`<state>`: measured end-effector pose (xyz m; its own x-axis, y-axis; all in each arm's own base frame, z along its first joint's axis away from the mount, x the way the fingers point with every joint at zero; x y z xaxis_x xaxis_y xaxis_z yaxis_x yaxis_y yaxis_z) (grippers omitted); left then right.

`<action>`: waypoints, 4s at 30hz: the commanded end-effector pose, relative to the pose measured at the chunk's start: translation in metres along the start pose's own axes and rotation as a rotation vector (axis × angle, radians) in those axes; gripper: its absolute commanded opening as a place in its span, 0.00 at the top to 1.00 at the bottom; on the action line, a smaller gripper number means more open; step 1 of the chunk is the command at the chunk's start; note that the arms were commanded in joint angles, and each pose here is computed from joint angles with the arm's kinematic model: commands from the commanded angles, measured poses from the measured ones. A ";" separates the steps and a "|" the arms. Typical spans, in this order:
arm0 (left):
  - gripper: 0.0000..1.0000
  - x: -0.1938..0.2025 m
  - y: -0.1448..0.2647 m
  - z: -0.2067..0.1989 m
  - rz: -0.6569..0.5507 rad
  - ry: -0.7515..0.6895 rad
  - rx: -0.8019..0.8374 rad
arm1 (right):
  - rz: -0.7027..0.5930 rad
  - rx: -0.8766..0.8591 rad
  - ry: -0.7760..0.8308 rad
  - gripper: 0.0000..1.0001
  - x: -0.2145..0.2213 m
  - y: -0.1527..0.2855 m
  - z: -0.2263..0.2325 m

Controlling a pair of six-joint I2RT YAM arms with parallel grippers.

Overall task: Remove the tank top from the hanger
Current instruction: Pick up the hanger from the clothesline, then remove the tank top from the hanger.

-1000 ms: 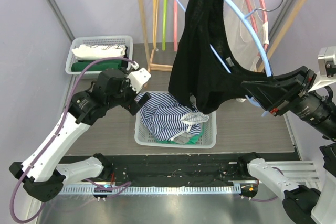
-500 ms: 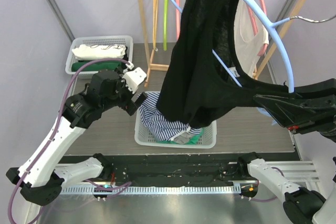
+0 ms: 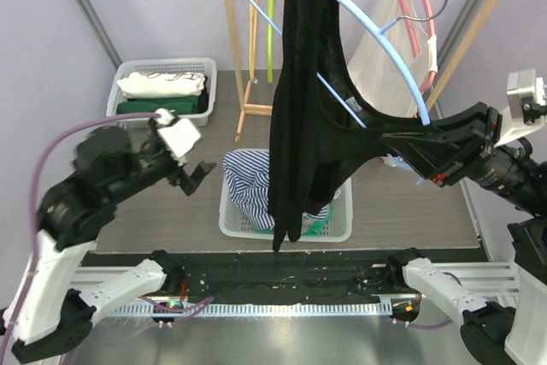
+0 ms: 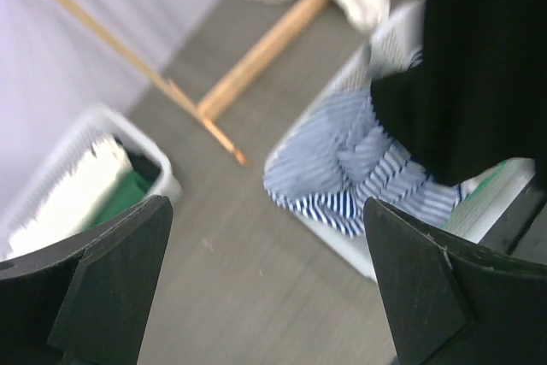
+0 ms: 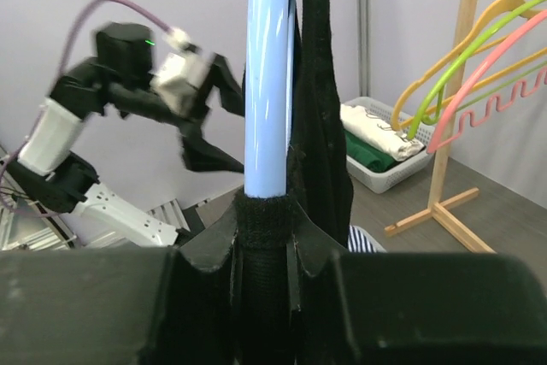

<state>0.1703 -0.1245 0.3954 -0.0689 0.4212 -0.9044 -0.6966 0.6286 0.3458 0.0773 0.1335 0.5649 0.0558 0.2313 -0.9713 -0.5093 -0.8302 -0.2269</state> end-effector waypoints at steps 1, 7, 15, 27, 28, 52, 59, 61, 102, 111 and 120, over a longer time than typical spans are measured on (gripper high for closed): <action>0.00 -0.072 0.065 -0.006 -0.344 -0.049 0.053 | -0.072 0.004 0.110 0.99 -0.024 -0.011 -0.008; 0.00 -0.108 0.097 -0.007 -0.469 -0.047 0.072 | 0.000 -0.071 0.104 0.99 -0.010 -0.028 -0.016; 0.00 -0.135 0.113 -0.009 -0.540 -0.118 0.110 | 0.231 -0.285 0.018 0.99 0.066 -0.024 -0.008; 0.00 -0.151 0.070 -0.015 -0.489 -0.196 0.245 | 0.388 -0.240 0.038 0.99 0.120 -0.027 -0.030; 0.00 -0.149 0.063 -0.015 -0.475 -0.229 0.248 | 0.396 -0.256 0.040 0.99 0.122 -0.028 -0.027; 0.22 -0.114 -0.002 -0.018 -0.250 -0.242 0.346 | 0.473 -0.314 0.042 0.99 0.137 -0.033 -0.013; 0.46 -0.102 -0.004 -0.028 -0.193 -0.215 0.419 | 0.474 -0.318 0.050 0.99 0.133 -0.039 -0.013; 0.57 -0.098 -0.007 -0.033 -0.170 -0.204 0.457 | 0.474 -0.317 0.052 0.99 0.132 -0.041 -0.014; 1.00 -0.129 -0.017 0.000 -0.248 -0.340 0.178 | 0.398 0.063 0.086 0.42 0.135 -0.059 -0.060; 1.00 -0.145 -0.021 0.039 -0.242 -0.614 -0.140 | 0.205 0.345 0.061 0.42 0.101 -0.037 -0.083; 1.00 -0.137 -0.027 0.037 -0.231 -0.788 -0.240 | 0.190 0.347 0.011 0.48 0.109 -0.047 -0.086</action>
<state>0.2205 -0.1910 0.4734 0.5034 0.6821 -0.5305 -0.6912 0.6863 0.2265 0.1687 0.1462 0.4602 -0.0591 0.0406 -0.9974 -0.7588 -0.6511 0.0185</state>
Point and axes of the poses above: each gripper's point midway between its finger pads, its own y axis back along the fingers, its own z axis along the line the jaws close on, x = y × z, the point moved 3 cm from there along y, back along the fingers, and after that the axes turned 5 degrees about y, right-handed, at the moved point
